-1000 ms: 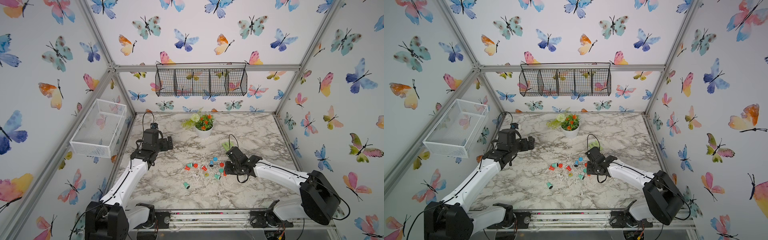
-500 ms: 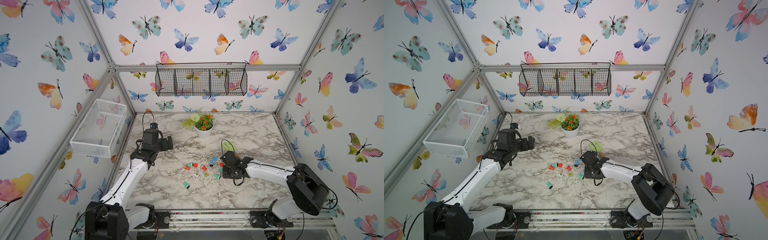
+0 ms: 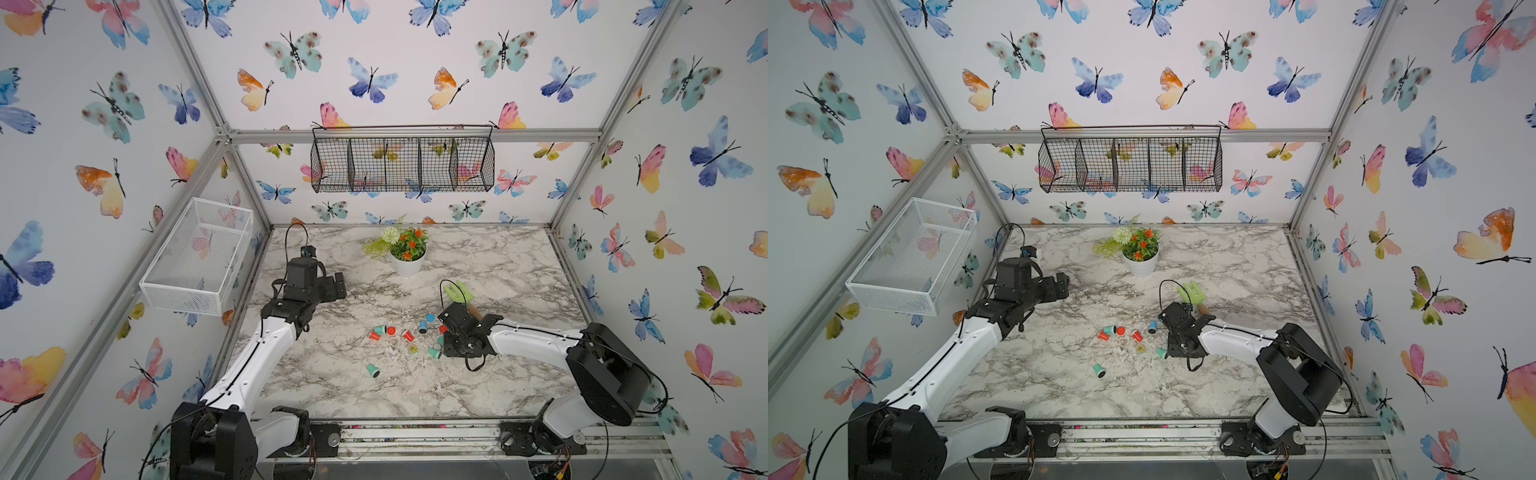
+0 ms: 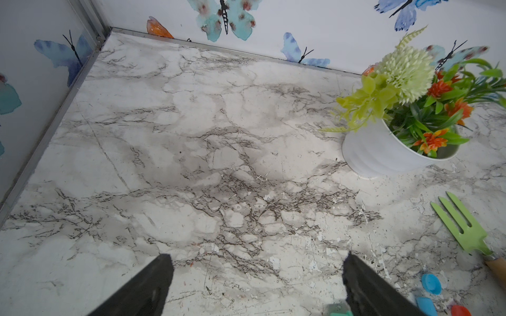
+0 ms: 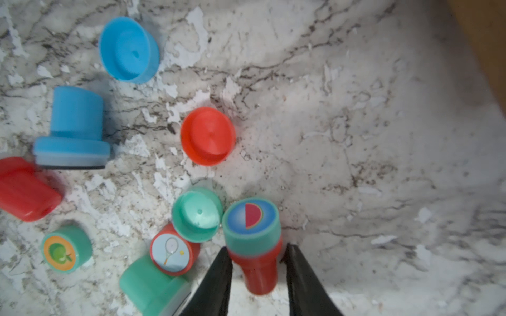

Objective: Close the stamp cap
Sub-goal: Pick up the stamp from the center of the board.

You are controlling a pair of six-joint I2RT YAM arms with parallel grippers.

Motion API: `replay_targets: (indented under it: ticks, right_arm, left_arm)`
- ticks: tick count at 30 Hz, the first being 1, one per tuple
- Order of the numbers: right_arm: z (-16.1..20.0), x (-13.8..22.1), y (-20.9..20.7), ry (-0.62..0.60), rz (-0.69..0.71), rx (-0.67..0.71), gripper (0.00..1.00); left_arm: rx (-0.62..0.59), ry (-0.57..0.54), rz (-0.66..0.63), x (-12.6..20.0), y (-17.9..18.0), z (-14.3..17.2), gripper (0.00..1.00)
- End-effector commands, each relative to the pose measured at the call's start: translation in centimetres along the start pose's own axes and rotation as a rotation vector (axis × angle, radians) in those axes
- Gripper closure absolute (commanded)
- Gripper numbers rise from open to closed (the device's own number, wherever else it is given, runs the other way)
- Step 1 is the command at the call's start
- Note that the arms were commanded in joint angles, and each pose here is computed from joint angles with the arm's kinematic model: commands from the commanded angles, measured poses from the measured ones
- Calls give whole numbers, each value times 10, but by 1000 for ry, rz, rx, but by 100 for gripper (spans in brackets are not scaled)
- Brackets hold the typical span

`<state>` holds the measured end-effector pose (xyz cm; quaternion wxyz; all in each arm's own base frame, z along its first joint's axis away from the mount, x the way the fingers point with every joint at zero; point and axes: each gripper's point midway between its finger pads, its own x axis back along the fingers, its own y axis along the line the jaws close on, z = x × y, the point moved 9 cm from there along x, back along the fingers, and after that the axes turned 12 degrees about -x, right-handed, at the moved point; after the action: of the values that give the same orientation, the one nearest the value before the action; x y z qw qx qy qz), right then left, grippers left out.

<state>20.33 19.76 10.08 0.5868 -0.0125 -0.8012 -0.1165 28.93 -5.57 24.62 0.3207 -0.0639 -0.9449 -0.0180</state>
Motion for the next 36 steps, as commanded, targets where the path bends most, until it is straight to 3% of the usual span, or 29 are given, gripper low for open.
replay_targets:
  ticks: [1, 11, 15, 22, 29, 36]
  right_arm:
    - [0, -8, 0, -2, 32, 30, 65]
    - [-2, -4, -1, -30, 41, 71, 75]
    - [-10, 15, 3, -119, -51, 156, 77]
    - [-11, 59, 5, -333, -301, 472, 82]
    - [-3, 98, 10, -568, -597, 755, 84]
    - [7, 102, 8, -701, -621, 1061, 90]
  left_arm:
    - [1, 3, 11, 0, -1, -2, 2]
    - [1, 2, 12, 0, -2, -2, 2]
    - [-4, -6, 43, 3, -4, -3, 1]
    - [-40, -51, 175, 11, -18, -7, 2]
    - [-171, -101, 364, 24, -60, -8, 5]
    - [-263, -125, 580, 37, -94, -1, 7]
